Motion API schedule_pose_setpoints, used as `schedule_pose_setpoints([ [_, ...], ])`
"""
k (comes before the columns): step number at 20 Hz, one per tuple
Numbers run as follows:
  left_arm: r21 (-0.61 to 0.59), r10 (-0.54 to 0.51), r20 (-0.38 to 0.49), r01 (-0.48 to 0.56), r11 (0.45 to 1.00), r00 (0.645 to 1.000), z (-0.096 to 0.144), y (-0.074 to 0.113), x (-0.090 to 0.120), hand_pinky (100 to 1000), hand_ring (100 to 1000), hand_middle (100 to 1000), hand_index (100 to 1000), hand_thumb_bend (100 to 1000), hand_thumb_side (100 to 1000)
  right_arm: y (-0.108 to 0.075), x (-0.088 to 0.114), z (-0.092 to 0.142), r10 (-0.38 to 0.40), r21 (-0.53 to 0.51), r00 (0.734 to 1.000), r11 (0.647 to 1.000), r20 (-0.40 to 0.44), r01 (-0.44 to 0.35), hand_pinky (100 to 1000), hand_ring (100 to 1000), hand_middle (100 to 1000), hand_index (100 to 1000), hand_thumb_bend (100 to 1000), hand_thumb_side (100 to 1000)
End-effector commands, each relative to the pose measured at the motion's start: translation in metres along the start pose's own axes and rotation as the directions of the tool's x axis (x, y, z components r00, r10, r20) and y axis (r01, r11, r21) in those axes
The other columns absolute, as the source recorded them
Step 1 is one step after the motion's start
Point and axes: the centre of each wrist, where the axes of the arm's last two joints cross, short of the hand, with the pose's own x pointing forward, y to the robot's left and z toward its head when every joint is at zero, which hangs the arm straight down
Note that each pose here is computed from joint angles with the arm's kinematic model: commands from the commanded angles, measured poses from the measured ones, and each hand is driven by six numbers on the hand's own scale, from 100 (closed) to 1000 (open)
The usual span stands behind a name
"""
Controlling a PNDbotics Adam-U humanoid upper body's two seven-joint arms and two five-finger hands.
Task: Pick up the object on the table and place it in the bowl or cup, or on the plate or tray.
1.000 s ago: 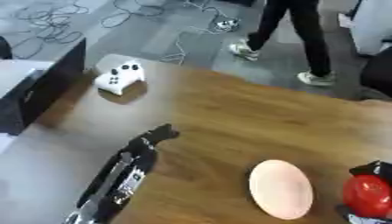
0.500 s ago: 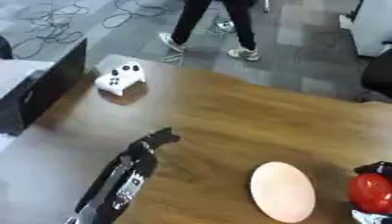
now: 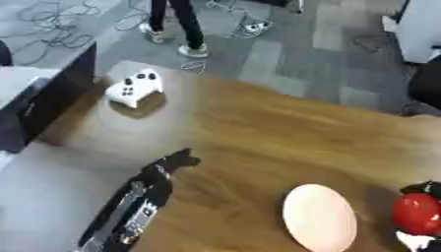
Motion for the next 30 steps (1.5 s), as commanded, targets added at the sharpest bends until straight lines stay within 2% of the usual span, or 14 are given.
schedule_pose_setpoints([
  [1,-0.009,0.004,0.035,-0.004,1.000,0.999,-0.006,-0.001,0.007,998,1000,780,865,171,981,-0.013,-0.009,-0.002,0.037,-0.019,0.999,0.999,-0.023,-0.038,421,132,197,465,464,165],
  [11,-0.017,0.006,0.035,-0.006,1.000,0.999,-0.007,-0.002,0.006,998,1000,780,866,170,982,-0.019,-0.010,-0.004,0.057,-0.033,0.998,0.998,-0.025,-0.058,425,136,197,462,462,169],
  [14,-0.013,0.007,0.031,-0.007,1.000,0.999,-0.006,-0.001,0.006,995,1000,749,864,171,984,-0.024,0.005,-0.008,0.063,-0.049,0.997,0.997,0.035,-0.061,427,137,198,460,465,181],
  [18,-0.003,0.003,0.017,-0.003,1.000,1.000,-0.003,-0.001,0.003,995,1000,747,864,171,985,-0.034,0.033,-0.008,0.076,-0.069,0.988,0.995,0.137,-0.067,428,139,198,459,468,190],
  [21,0.000,0.002,0.015,-0.002,1.000,1.000,-0.003,-0.001,0.003,995,1000,747,865,172,984,-0.041,0.047,-0.005,0.086,-0.068,0.980,0.995,0.180,-0.075,428,140,198,457,465,193],
  [30,0.004,0.002,0.002,-0.002,1.000,1.000,-0.001,0.000,0.001,994,1000,747,865,175,985,-0.046,0.056,-0.002,0.100,-0.056,0.976,0.994,0.193,-0.090,427,142,198,453,455,192],
])
